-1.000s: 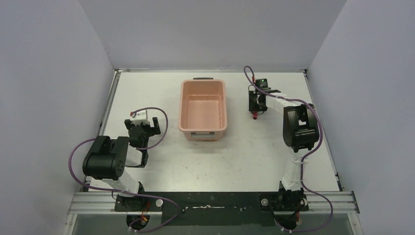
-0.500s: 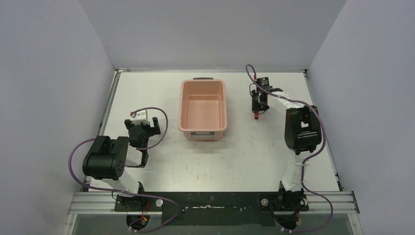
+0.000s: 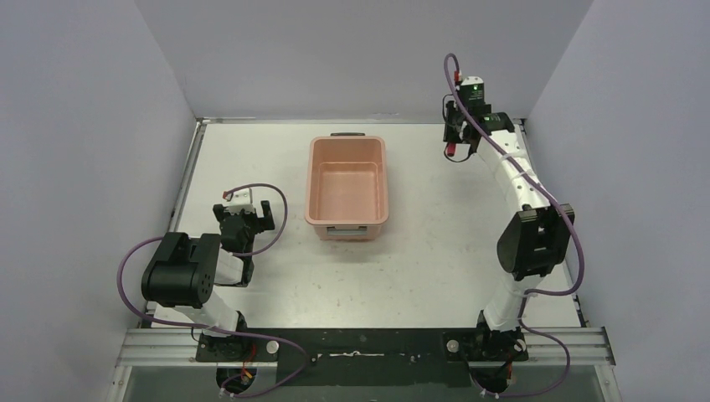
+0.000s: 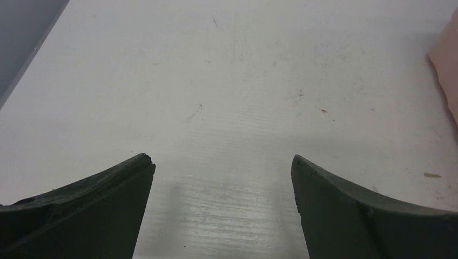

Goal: Put the screwdriver in the bin
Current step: Pick up the screwdriver from the center of the board, then place the screwdriver in the bin.

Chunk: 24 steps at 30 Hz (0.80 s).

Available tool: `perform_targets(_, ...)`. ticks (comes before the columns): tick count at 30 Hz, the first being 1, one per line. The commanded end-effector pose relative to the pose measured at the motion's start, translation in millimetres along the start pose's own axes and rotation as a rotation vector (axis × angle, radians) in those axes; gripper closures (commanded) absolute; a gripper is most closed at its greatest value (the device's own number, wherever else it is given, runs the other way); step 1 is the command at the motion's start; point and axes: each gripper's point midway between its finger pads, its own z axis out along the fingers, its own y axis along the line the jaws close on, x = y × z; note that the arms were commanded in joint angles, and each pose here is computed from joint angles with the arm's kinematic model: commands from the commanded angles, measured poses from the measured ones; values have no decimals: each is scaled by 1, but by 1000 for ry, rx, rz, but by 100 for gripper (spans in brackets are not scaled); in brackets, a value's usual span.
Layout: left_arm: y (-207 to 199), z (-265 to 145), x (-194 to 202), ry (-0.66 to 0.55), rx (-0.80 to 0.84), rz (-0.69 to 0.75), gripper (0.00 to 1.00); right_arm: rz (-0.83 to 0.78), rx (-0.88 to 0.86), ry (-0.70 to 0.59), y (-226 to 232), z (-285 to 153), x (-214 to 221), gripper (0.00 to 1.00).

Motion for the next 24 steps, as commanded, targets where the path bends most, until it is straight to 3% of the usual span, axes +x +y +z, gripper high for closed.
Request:
perform_targets(1, -2, 6, -17, -55, 2, -1, 3, 27, 40, -111, -9, -59, -46, 100)
perform_targets(13, -2, 6, -18, -57, 3, -1, 3, 35, 63, -270, 7, -145, -103, 100)
perform_targets(24, -1, 6, -18, -56, 2, -1, 3, -23, -85, -303, 129, -173, -88, 100)
